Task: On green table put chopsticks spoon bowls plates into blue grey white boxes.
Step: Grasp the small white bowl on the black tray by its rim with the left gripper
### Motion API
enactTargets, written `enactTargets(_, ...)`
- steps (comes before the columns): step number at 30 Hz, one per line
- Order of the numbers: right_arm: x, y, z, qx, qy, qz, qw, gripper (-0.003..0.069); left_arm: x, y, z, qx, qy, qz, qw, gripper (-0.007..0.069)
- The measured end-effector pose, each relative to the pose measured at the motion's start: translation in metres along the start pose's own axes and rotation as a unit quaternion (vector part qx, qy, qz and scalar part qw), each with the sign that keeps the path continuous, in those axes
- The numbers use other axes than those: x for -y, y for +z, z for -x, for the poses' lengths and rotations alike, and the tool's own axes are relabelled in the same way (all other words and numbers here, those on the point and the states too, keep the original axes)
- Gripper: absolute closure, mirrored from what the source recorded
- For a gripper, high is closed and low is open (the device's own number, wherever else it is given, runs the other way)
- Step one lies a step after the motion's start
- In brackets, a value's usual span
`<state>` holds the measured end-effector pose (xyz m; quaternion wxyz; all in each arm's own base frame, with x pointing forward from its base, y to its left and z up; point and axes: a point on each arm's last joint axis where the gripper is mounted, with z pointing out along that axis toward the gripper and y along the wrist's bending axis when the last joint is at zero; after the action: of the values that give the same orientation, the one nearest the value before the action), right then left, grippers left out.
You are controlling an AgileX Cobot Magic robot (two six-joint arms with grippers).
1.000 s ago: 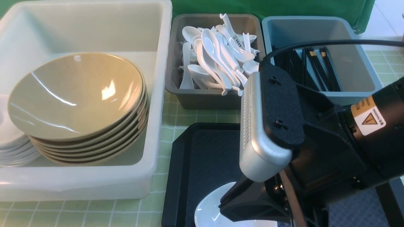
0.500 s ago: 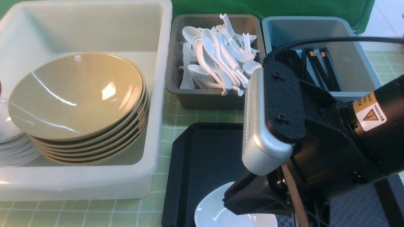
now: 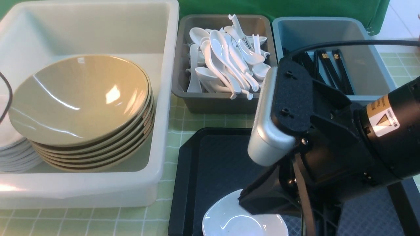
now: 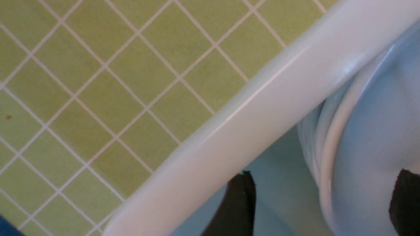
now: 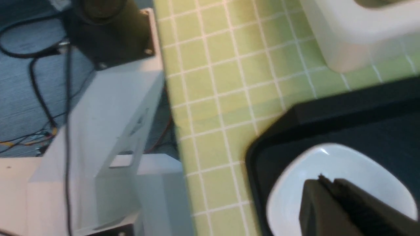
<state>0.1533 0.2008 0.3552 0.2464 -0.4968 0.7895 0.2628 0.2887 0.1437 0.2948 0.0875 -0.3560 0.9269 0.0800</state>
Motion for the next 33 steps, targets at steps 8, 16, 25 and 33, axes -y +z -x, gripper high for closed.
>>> enactTargets(8,0.054,-0.018,-0.018,-0.009,0.15,-0.095,0.984,0.0599,-0.007,-0.069,-0.027,0.109,0.028,0.007,0.994,-0.0038)
enactTargets(16,0.098,-0.001,-0.07,-0.028,0.279,-0.122,0.952,0.05,0.045,-0.157,-0.118,0.188,0.304,-0.229,0.905,0.0015)
enactTargets(25,0.118,0.071,-0.094,-0.102,0.298,-0.032,0.948,0.0309,0.09,-0.189,-0.203,0.164,0.568,-0.428,0.684,0.0159)
enactTargets(33,0.126,0.109,-0.098,-0.109,0.29,-0.002,0.951,0.0297,0.101,-0.148,-0.227,0.079,0.597,-0.43,0.672,0.0223)
